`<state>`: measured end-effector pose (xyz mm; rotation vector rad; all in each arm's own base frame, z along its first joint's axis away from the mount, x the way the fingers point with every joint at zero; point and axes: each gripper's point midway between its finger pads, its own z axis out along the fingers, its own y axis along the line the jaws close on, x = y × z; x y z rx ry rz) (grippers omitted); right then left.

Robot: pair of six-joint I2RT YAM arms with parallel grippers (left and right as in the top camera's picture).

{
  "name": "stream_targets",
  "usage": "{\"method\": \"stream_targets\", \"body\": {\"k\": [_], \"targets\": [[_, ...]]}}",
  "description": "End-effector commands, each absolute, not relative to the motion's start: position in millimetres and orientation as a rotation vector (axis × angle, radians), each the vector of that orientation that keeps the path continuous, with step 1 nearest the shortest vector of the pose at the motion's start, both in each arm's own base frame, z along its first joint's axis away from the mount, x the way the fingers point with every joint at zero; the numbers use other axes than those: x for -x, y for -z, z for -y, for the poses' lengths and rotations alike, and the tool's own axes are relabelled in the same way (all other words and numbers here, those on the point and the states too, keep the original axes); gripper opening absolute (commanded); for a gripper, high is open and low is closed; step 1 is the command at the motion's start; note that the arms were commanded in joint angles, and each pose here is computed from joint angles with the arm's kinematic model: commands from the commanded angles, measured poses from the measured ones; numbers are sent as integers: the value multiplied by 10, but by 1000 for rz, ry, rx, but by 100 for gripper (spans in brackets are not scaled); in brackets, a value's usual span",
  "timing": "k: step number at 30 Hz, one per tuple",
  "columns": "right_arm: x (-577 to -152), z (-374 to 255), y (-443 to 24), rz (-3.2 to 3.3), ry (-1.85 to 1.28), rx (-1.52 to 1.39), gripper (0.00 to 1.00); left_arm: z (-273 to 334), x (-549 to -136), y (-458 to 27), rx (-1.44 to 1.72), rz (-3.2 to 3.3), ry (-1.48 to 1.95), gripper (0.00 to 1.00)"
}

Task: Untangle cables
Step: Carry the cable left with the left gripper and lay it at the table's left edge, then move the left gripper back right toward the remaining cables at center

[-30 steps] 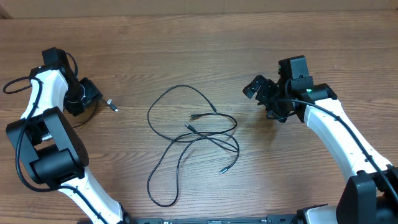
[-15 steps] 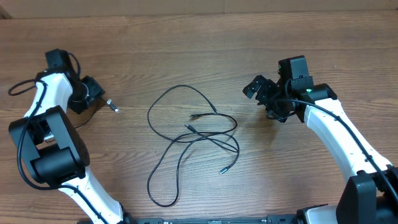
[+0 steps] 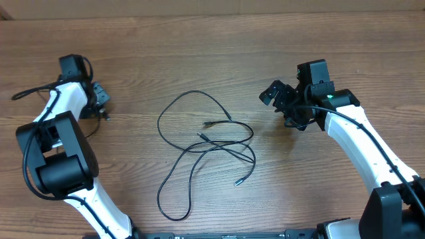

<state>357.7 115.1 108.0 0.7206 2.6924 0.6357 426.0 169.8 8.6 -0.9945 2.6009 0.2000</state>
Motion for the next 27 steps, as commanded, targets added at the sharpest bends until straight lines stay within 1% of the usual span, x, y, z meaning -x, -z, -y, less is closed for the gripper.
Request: {"method": "stream_targets", "body": {"k": [1, 5, 9, 12, 15, 16, 18, 19, 20, 21, 22, 24, 27], "targets": [[-3593, -1135, -1156, -2667, -633, -712, 100, -2173, -4394, -403, 921, -2533, -393, 4], [-3593, -1135, -1156, -2667, -633, -712, 100, -2322, -4667, -831, 794, -2478, -424, 4], [-3593, -1135, -1156, -2667, -633, -712, 100, -2419, -4932, -1283, 592, -2430, -487, 5], [-3593, -1135, -1156, -2667, -633, -712, 100, -2449, -5010, -1422, 564, -2397, -498, 6], [-3593, -1135, -1156, -2667, -633, -712, 100, -2454, -5016, -1410, 566, -2396, -497, 8], [-3594, -1136, -1156, -2666, -634, -712, 100, -2453, -5016, -1401, 567, -2398, -496, 11], [-3593, -1135, -1156, -2667, -633, -712, 100, -2451, -5017, -1400, 583, -2392, -489, 19], [-3593, -1135, -1156, -2667, -633, -712, 100, -2446, -5020, -1399, 588, -2390, -481, 27], [-3593, -1135, -1156, -2667, -633, -712, 100, -2429, -5025, -1392, 592, -2391, -466, 45], [-3594, -1136, -1156, -2666, -634, -712, 100, -2400, -5030, -1378, 587, -2398, -444, 60], [-3593, -1135, -1156, -2667, -633, -712, 100, -2359, -5036, -1359, 578, -2408, -417, 69], [-3593, -1135, -1156, -2667, -633, -712, 100, -2248, -5013, -1288, 558, -2451, -344, 77], [-3593, -1135, -1156, -2667, -633, -712, 100, -1981, -4940, -1150, 520, -2542, -169, 93]]}}
